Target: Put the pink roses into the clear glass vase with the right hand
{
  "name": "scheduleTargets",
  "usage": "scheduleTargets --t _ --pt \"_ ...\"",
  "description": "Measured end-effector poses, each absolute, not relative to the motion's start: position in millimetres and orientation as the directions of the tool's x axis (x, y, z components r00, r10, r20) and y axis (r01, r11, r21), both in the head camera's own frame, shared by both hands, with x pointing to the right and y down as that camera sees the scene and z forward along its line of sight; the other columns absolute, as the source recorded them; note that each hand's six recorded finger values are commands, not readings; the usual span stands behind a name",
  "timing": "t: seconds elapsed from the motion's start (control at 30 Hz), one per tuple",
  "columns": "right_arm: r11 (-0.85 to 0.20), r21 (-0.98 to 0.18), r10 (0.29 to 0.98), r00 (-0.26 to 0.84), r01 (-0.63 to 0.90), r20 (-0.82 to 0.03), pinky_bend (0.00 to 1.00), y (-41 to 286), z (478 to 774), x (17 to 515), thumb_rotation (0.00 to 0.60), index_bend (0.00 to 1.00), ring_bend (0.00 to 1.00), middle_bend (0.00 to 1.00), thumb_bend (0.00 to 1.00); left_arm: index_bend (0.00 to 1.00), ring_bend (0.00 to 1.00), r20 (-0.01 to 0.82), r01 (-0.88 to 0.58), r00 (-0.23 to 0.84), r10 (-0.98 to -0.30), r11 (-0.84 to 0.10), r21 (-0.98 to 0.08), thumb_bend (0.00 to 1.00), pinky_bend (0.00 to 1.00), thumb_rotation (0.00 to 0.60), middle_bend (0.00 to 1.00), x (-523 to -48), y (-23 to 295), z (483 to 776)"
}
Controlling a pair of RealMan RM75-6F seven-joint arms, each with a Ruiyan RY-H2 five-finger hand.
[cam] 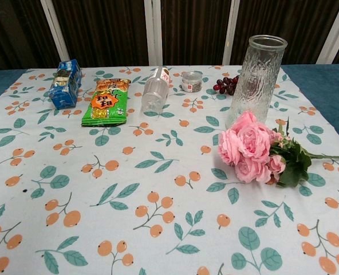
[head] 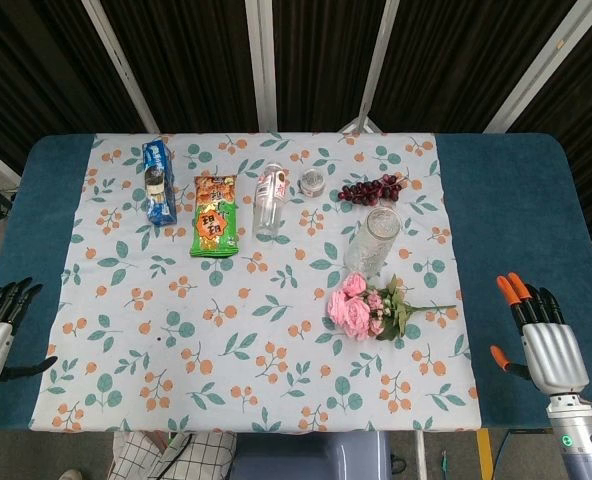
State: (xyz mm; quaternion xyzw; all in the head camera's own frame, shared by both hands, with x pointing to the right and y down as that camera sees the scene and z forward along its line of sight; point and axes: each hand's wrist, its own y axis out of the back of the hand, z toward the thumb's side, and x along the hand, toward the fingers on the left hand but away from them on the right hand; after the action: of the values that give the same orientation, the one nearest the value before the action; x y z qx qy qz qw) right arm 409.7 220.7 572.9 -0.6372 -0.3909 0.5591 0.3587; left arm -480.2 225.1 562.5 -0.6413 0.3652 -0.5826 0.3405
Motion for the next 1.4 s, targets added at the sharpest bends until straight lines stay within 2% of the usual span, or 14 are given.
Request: scheduleTargets --t 0.7,1.0,1.4 --pt "-0.396 -0.910 0.917 0.110 0.125 -0.384 0.00 220 565 398 0.600 0.00 0.00 0.00 0.30 0.00 0.00 0.486 -0.086 0.064 -0.872 -0.490 -0.868 0.00 0.00 0.600 0.00 -481 225 559" --pt "-0.485 -0.864 0.871 0.161 0.136 -0.463 0.00 219 584 372 0.600 0.00 0.00 0.00 0.30 0.00 0.00 0.486 -0.090 0.065 -0.871 -0.490 -0.867 0.00 0.00 0.600 0.00 -480 223 560" --pt "-0.592 -0.799 0.794 0.245 0.103 -0.557 0.00 210 630 317 0.600 0.00 0.00 0.00 0.30 0.00 0.00 0.490 -0.093 0.061 -0.870 -0.493 -0.865 0.00 0.00 0.600 0.00 -481 223 560"
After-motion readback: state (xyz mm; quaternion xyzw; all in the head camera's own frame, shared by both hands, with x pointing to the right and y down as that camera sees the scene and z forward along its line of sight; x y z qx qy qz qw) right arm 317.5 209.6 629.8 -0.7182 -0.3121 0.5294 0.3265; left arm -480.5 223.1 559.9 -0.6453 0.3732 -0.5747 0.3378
